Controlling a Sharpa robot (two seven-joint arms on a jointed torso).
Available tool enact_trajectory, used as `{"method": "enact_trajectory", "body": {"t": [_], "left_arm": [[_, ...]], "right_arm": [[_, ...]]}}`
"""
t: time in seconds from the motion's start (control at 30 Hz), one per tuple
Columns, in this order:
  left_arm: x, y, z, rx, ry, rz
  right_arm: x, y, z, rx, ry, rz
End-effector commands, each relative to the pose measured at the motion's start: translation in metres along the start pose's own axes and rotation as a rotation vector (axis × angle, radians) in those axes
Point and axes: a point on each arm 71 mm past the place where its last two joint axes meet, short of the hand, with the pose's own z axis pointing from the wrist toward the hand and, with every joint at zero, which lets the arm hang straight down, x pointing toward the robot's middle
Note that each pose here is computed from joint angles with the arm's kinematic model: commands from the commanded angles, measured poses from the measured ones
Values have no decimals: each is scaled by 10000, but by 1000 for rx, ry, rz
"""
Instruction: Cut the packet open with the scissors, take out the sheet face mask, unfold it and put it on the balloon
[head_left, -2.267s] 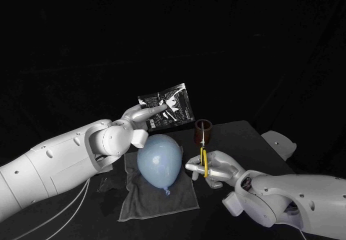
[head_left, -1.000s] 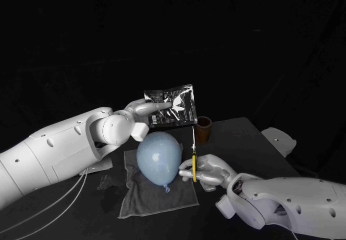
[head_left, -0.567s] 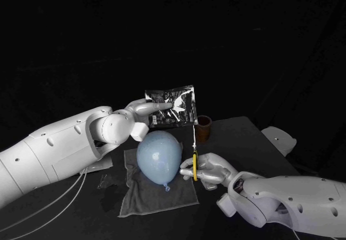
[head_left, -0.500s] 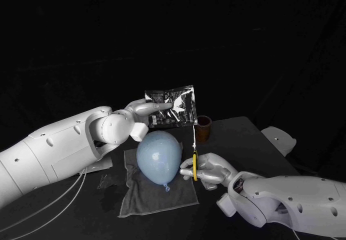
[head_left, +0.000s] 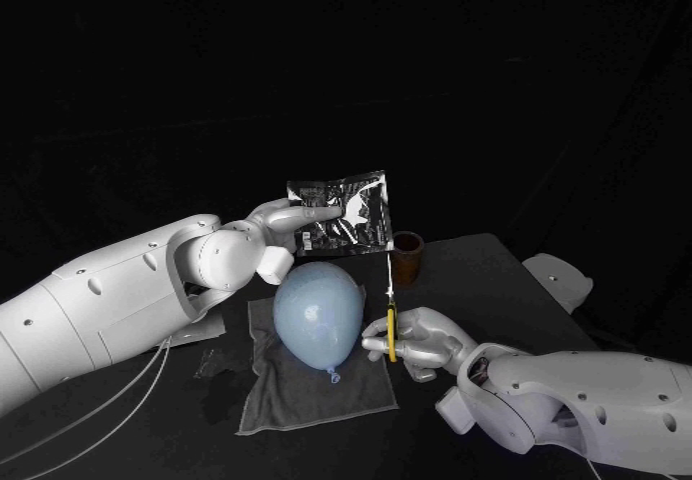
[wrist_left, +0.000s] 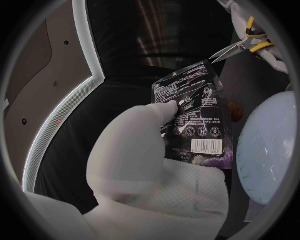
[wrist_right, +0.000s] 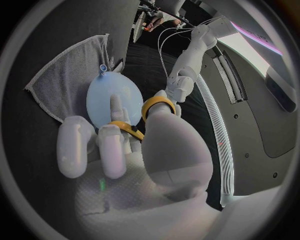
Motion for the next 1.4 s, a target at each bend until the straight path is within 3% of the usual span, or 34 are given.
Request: {"method": "enact_trajectory", "body": {"t": [0.03,1.4], "left_arm": [[24,-22,-2,22,28,-9],[87,23,12,-3,91,-6]], "right_arm": [[32,11,-2,-3,32,14],[5,101,28,-30,42,11]]}}
